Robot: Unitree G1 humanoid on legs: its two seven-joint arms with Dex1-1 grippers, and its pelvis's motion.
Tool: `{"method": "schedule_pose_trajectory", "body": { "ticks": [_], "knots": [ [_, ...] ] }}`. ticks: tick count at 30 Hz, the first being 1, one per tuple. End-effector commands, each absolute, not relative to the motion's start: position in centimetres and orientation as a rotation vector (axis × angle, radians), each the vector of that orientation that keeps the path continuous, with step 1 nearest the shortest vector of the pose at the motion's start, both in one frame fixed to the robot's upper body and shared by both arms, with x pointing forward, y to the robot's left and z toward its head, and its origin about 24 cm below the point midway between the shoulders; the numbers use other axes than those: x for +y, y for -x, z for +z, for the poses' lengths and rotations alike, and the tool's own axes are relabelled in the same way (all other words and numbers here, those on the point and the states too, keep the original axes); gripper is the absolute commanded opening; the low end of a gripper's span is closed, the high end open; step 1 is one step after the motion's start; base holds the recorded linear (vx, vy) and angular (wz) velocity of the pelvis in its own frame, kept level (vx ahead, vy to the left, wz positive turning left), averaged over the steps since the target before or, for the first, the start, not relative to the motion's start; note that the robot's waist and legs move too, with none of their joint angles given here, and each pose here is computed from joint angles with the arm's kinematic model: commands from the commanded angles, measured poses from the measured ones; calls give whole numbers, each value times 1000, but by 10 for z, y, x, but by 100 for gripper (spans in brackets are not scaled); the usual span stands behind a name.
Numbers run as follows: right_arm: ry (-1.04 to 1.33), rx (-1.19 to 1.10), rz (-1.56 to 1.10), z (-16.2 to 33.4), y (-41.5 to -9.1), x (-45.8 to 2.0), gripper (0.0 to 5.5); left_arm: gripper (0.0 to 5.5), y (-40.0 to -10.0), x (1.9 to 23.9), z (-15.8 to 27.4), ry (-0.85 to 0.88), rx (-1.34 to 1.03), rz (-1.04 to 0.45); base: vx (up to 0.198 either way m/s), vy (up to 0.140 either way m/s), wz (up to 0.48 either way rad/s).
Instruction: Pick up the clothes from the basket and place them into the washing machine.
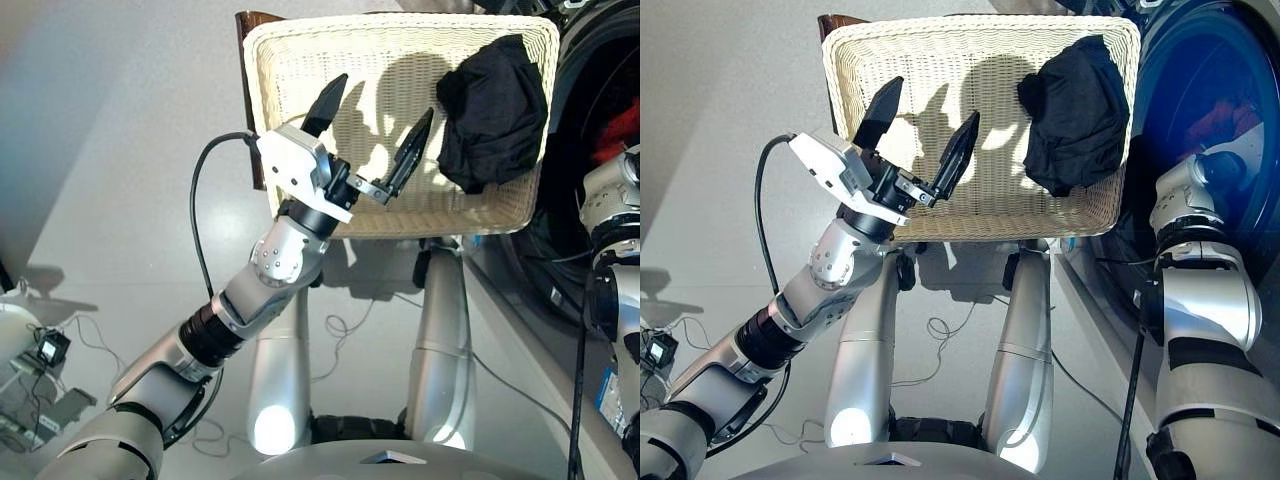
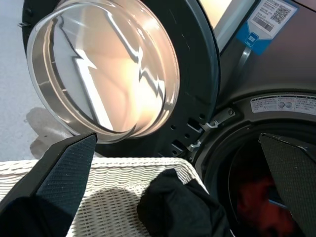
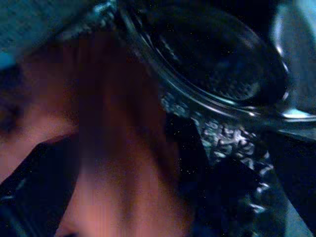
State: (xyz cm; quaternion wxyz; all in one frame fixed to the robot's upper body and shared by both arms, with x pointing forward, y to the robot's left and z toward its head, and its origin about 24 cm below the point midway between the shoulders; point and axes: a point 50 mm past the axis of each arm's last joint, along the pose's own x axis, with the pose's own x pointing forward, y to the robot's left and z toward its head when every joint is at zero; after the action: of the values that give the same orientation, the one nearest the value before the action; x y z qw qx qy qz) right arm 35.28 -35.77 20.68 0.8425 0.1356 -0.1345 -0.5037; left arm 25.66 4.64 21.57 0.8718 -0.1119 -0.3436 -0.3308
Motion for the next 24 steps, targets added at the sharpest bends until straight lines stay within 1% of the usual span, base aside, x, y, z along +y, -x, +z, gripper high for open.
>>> {"method": "schedule_pose_trajectory", "body": {
  "ticks": [1, 3, 4, 5, 6, 8, 9, 10, 13, 17, 19, 24],
  "knots": [
    [-157, -435, -906, 210, -347, -346, 550, 550, -242, 58, 239, 300, -880, -669, 0, 0, 0],
    [-160, -458, -735, 194, -350, -315, 550, 550, -243, 60, 237, 298, -877, -656, 0, 0, 0],
    [-121, -452, -640, 183, -348, -301, 550, 550, -243, 63, 237, 295, -876, -648, 0, 0, 0],
    [-120, -449, -641, 182, -347, -301, 550, 550, -243, 63, 236, 295, -874, -649, 0, 0, 0],
    [-160, -454, -506, 163, -340, -275, 550, 550, -244, 65, 234, 299, -865, -638, 0, 0, 0],
    [-147, -447, -399, 151, -333, -256, 550, 550, -244, 70, 231, 305, -858, -627, 0, 0, 0],
    [-147, -445, -399, 150, -333, -256, 550, 550, -244, 70, 231, 305, -857, -627, 0, 0, 0],
    [-126, -433, -312, 141, -327, -237, 550, 550, -243, 73, 229, 310, -851, -618, 0, 0, 0],
    [-130, -443, -172, 138, -321, -206, 550, 550, -244, 75, 228, 307, -849, -604, 0, 0, 0],
    [-41, -500, 2, 148, -315, -173, 550, 550, -244, 77, 229, 298, -863, -589, 0, 0, 0],
    [21, -523, 59, 154, -316, -164, 550, 550, -242, 77, 228, 298, -864, -596, 0, 0, 0],
    [117, -521, 85, 160, -328, -153, 550, 550, -242, 76, 228, 304, -867, -606, 0, 0, 0]
  ]
}}
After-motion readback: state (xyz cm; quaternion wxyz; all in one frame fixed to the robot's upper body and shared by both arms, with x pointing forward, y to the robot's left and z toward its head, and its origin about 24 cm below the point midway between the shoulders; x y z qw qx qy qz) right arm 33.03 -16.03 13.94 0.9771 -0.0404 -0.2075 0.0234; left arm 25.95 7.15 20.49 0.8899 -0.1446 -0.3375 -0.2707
